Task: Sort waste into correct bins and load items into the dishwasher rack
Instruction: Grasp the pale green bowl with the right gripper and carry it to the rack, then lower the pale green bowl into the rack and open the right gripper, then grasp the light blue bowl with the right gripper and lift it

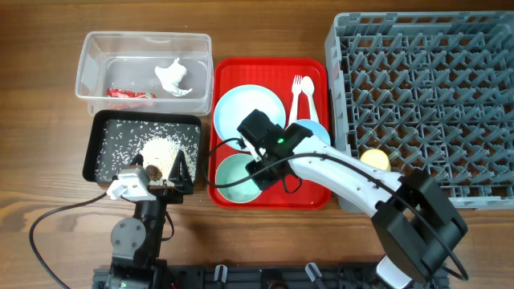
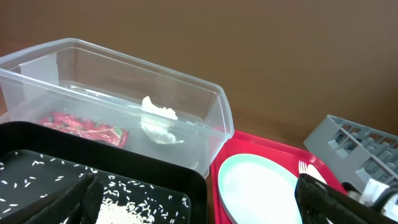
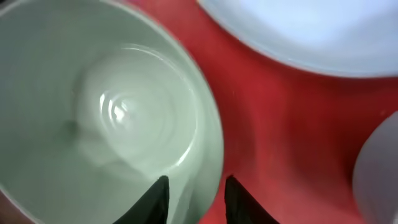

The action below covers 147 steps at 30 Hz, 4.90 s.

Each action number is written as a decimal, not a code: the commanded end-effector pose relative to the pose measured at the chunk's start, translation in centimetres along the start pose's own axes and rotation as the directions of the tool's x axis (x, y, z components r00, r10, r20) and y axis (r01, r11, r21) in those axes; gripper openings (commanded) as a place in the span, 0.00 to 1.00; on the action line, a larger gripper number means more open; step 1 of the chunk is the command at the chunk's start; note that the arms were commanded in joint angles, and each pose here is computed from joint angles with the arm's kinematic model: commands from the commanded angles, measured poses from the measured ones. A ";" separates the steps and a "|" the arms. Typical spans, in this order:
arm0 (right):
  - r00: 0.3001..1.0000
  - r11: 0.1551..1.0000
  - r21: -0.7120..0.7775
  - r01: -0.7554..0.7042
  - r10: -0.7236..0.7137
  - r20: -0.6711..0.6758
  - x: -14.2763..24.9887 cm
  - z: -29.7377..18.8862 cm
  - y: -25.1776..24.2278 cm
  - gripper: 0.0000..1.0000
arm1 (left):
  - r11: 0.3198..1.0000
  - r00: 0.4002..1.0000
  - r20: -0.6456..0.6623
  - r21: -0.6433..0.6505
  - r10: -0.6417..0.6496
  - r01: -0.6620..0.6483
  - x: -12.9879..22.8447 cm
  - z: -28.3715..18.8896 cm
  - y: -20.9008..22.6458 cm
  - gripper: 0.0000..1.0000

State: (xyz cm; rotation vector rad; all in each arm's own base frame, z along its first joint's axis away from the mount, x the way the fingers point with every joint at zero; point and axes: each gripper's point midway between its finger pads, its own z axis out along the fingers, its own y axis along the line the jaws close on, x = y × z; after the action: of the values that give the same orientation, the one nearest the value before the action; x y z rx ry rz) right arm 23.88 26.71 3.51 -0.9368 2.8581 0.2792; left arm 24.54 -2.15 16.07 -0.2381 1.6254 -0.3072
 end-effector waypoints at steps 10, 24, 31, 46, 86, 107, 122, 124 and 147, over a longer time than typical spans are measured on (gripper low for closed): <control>0.989 0.994 0.110 -0.022 0.006 0.151 -0.6 -5.6 -1.6 0.04 | 1.000 1.000 0.002 0.003 0.015 -0.015 0.1 0.0 0.0 1.00; 0.554 -0.117 0.588 -0.800 0.233 0.799 9.7 -30.3 -33.9 0.04 | 1.000 1.000 0.002 0.003 0.015 -0.015 0.1 0.0 0.0 1.00; 0.686 -0.127 0.768 -0.628 0.376 0.623 11.4 -24.8 -39.0 0.05 | 1.000 1.000 0.002 0.003 0.016 -0.016 0.1 0.0 0.0 1.00; 0.898 0.137 0.937 -0.320 0.358 0.255 7.3 -17.3 -36.4 0.04 | 1.000 1.000 0.001 0.002 0.016 -0.016 0.1 0.0 0.0 1.00; 0.964 0.959 0.113 -0.260 0.250 0.092 1.9 -6.7 -7.4 0.47 | 1.000 1.000 0.001 0.002 0.016 -0.016 0.1 0.0 0.0 1.00; 0.892 0.858 0.295 0.421 -0.451 0.038 -3.2 -2.0 -15.4 0.43 | 1.000 1.000 0.001 0.002 0.015 -0.015 0.1 0.0 0.0 1.00; 0.970 0.924 0.294 0.244 -0.232 -0.074 0.4 -0.7 -16.4 0.04 | 1.000 1.000 0.001 0.002 0.015 -0.015 0.1 0.0 0.0 1.00; 0.979 0.938 0.281 0.203 -0.186 -0.088 1.2 -1.0 -16.1 0.04 | 1.000 1.000 0.001 0.002 0.016 -0.016 0.1 0.0 0.0 1.00; 0.529 0.115 0.517 -0.848 0.184 0.828 7.7 -32.7 -27.8 0.04 | 1.000 1.000 0.001 0.002 0.016 -0.016 0.1 0.0 0.0 1.00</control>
State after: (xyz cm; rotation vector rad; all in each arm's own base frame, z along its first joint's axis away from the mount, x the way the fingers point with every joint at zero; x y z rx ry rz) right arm 34.32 -0.53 26.85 0.1521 2.1579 -0.5692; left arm 24.54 -2.15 16.06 -0.2381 1.6258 -0.3072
